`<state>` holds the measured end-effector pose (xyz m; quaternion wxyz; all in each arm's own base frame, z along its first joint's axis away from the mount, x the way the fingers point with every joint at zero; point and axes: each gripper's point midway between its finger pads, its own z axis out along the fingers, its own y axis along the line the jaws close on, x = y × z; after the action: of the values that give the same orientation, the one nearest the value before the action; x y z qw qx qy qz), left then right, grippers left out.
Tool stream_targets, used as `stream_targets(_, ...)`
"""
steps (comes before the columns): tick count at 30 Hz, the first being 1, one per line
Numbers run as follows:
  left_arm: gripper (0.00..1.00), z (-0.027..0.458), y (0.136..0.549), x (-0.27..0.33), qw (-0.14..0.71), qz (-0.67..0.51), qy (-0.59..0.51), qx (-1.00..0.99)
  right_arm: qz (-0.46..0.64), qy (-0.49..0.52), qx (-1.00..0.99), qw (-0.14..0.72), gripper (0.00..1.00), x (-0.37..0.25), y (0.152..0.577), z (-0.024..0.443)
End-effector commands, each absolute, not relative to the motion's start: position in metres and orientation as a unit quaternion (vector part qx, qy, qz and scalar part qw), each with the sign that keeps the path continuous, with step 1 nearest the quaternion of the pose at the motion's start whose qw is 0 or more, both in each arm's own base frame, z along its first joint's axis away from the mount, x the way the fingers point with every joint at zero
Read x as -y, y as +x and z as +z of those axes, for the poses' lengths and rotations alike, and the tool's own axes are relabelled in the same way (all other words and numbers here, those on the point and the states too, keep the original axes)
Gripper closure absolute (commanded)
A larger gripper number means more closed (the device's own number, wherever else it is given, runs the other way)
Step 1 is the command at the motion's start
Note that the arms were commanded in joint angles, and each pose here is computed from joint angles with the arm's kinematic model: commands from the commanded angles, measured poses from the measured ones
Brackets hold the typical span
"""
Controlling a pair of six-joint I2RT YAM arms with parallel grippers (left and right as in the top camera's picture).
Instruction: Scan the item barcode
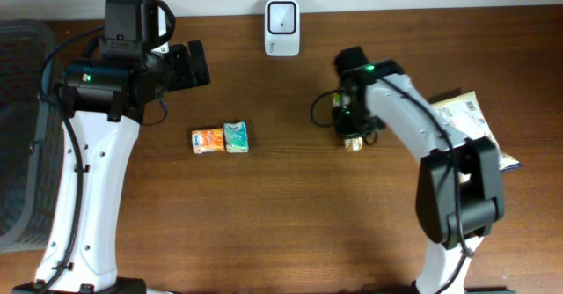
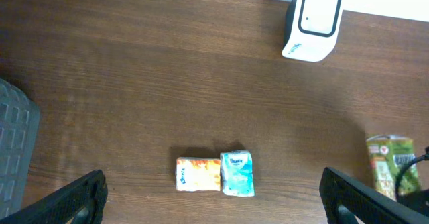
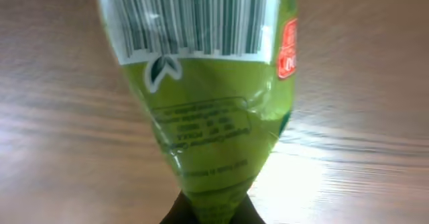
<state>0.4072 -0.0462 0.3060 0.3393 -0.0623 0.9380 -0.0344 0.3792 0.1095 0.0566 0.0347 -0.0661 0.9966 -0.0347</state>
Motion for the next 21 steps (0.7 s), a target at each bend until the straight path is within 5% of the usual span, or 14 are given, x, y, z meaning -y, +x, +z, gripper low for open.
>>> stream_targets(1,0.01,0.312,0.405,0.044,0.347,-0.030,-0.058,-0.936,-0.249,-0.130,-0.953,0.113,0.96,-0.110,0.389,0.081)
stream_targets(10,0.01,0.312,0.405,0.044,0.347,-0.030,-0.058,-0.936,-0.397,-0.265,-0.877,0.060,0.95,-0.149,0.355,0.019)
stream_targets(14,0.01,0.312,0.405,0.044,0.347,-0.030,-0.058,-0.936,-0.361,-0.296,-0.883,0.047,0.70,-0.180,0.330,0.012)
stream_targets(21,0.01,0.312,0.405,0.044,0.347,-0.030,-0.058,-0.936,-0.234,-0.296,-0.926,0.014,0.63,-0.229,0.298,0.003)
